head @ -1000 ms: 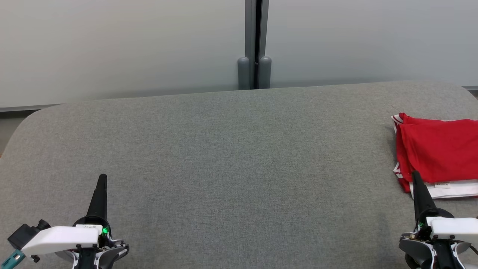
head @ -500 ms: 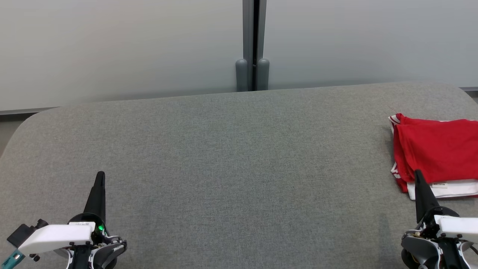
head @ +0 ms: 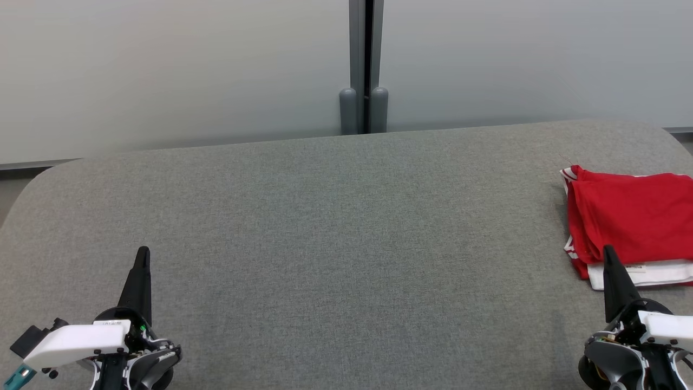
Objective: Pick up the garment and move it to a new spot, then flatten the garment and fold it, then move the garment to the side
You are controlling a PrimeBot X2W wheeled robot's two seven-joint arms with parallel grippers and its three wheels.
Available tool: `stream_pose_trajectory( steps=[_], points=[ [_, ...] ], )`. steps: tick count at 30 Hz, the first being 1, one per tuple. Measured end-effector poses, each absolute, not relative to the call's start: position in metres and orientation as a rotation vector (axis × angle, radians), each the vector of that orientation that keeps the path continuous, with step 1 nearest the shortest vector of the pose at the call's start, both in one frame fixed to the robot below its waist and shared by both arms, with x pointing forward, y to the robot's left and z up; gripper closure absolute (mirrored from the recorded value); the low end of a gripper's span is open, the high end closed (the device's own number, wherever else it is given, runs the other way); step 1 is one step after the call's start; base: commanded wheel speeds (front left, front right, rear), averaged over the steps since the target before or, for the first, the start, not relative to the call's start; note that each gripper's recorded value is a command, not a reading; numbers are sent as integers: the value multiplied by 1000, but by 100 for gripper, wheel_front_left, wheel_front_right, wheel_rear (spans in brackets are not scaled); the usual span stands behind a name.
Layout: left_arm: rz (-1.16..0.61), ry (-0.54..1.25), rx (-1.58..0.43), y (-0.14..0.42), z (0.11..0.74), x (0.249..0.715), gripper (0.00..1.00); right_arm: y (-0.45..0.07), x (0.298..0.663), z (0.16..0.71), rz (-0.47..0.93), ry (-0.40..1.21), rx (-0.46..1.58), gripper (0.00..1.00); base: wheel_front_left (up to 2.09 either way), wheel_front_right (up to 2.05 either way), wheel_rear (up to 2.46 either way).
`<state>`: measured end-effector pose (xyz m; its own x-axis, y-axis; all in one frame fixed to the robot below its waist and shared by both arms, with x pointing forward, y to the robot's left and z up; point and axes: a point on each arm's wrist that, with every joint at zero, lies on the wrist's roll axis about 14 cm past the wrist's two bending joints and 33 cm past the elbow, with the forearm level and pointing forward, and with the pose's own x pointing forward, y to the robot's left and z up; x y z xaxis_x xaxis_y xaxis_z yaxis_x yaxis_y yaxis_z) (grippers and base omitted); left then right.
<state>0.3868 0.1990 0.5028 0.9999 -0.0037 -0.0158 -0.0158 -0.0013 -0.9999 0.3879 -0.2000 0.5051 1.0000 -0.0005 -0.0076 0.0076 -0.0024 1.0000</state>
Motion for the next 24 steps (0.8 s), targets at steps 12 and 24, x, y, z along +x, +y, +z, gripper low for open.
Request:
stream_pose_trajectory(
  steps=[12, 24],
  points=[
    [10, 13, -1575, 199, 503, 387, 100, -200, 388, 505, -6, 5, 1575, 100, 0, 0, 0],
    [9, 12, -1576, 199, 504, 387, 100, -200, 388, 505, -7, 4, 1578, 100, 0, 0, 0]
  ],
)
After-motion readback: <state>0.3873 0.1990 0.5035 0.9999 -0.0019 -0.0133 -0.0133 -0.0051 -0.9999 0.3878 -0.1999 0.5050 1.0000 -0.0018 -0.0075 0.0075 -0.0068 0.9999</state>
